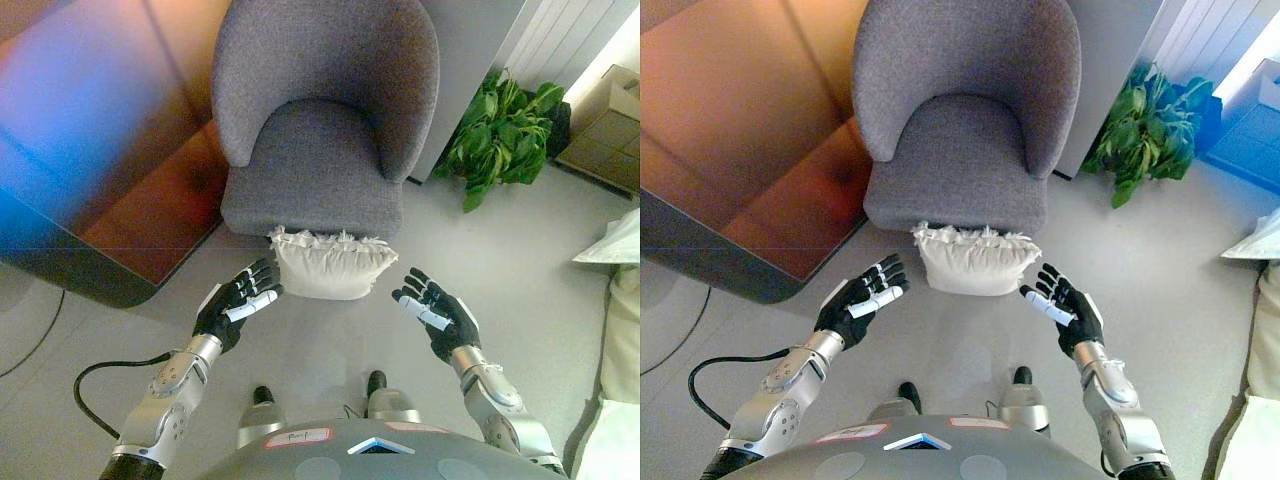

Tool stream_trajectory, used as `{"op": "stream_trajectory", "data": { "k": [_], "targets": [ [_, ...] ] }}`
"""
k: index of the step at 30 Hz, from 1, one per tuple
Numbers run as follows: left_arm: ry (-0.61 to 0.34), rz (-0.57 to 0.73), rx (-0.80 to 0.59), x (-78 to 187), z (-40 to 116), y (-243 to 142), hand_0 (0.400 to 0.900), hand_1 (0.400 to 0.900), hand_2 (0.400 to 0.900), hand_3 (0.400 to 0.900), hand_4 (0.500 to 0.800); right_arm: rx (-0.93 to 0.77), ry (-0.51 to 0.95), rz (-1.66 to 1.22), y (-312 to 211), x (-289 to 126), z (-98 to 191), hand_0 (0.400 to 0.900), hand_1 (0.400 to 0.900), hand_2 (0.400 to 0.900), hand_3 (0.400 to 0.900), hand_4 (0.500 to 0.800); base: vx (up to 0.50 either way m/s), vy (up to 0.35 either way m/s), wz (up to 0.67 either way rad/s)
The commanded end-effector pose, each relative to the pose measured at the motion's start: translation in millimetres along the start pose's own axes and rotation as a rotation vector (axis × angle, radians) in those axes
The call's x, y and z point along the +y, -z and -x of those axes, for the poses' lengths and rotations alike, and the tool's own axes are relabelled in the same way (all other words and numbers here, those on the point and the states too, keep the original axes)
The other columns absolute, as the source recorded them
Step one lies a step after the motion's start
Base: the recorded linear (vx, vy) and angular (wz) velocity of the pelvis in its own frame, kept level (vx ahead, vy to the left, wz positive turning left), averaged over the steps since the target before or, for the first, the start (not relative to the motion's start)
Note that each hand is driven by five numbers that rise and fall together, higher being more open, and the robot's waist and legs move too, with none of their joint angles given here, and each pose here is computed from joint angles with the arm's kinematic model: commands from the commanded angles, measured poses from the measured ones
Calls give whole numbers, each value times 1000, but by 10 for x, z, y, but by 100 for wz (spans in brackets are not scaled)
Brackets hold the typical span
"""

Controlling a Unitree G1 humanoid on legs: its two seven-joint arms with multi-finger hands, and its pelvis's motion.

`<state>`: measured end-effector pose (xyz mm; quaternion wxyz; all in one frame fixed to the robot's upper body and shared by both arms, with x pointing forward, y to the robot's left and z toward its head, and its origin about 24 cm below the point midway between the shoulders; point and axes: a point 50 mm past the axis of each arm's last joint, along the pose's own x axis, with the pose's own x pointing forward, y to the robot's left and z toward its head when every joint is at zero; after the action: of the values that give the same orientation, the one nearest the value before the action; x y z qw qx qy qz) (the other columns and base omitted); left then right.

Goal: Pick up the pillow and put it on the sofa.

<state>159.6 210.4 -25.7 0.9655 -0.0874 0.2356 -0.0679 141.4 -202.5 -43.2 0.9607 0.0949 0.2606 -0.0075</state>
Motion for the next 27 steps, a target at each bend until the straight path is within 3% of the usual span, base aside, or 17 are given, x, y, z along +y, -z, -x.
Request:
{"op": "stream_trajectory", "data": {
  "k": [1,27],
  "targets": [
    [27,-6,-303,-73,-102,-575,900,900,900,900,800,-219,-71,25,-477,107,-102,900,900,900,900,800,11,6,-3],
    [80,-42,-285,-115,-90,-589,900,900,900,900,800,-197,-70,106,-480,89,-79,900,900,900,900,800,4,-5,0]
  ]
}}
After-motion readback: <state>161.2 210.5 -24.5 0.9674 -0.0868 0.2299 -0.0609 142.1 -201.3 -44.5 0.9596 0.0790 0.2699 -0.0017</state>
